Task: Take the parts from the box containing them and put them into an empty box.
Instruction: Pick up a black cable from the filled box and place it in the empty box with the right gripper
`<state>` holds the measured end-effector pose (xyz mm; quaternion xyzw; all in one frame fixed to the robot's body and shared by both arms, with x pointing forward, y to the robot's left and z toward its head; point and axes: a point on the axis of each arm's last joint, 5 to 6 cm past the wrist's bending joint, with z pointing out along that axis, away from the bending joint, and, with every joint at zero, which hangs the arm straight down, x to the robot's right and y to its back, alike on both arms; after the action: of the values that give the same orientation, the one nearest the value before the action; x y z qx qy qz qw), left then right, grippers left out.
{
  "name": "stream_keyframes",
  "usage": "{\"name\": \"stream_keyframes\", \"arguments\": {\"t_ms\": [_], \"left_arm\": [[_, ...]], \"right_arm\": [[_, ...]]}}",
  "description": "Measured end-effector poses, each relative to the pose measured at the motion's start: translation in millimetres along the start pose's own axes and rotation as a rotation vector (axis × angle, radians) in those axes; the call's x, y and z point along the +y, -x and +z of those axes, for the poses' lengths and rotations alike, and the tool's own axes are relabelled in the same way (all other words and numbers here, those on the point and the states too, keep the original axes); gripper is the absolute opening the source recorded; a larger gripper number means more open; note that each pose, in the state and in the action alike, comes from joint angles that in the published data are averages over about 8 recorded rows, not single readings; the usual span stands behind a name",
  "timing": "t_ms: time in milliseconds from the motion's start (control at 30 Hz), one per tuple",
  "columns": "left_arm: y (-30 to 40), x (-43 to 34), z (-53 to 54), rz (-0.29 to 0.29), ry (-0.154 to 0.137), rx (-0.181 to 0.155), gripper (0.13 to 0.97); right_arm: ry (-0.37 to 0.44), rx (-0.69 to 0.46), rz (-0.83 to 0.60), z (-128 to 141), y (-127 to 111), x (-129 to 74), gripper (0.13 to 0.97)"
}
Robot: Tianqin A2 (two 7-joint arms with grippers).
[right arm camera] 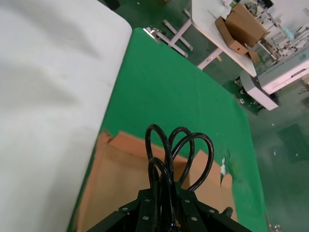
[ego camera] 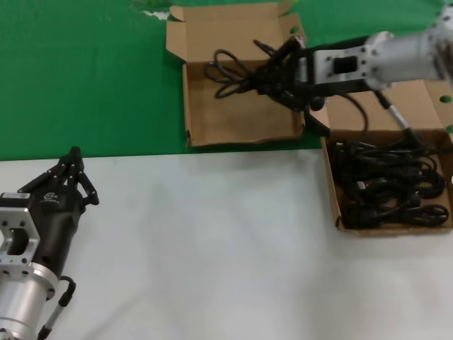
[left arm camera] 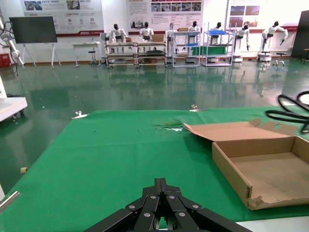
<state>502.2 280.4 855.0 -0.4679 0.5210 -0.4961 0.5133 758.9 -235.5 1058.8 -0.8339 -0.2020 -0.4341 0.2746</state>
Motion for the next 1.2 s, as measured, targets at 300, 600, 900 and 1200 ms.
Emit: {"name": "stream_keyframes", "arguments": {"t_ms": [300,600,900,1200], "left_arm": [[0.0,0.0,0.0,0.0,0.0,0.0,0.139],[0.0,0.0,0.0,0.0,0.0,0.0,0.139],[0.0,0.0,0.0,0.0,0.0,0.0,0.139],[0.0,0.0,0.0,0.0,0.0,0.0,0.139]], "right_arm": [[0.043,0.043,-0.041,42.9,7.3,-15.8,0.191],[0.128,0.071,-0.082,68.8,30.7,-21.2,0.191],[0.2,0.102,-0.123,83.5,54.7,-19.6,0.191],[0.188,0.132,-0.12,92.9,67.0,-24.4,0.197]]}}
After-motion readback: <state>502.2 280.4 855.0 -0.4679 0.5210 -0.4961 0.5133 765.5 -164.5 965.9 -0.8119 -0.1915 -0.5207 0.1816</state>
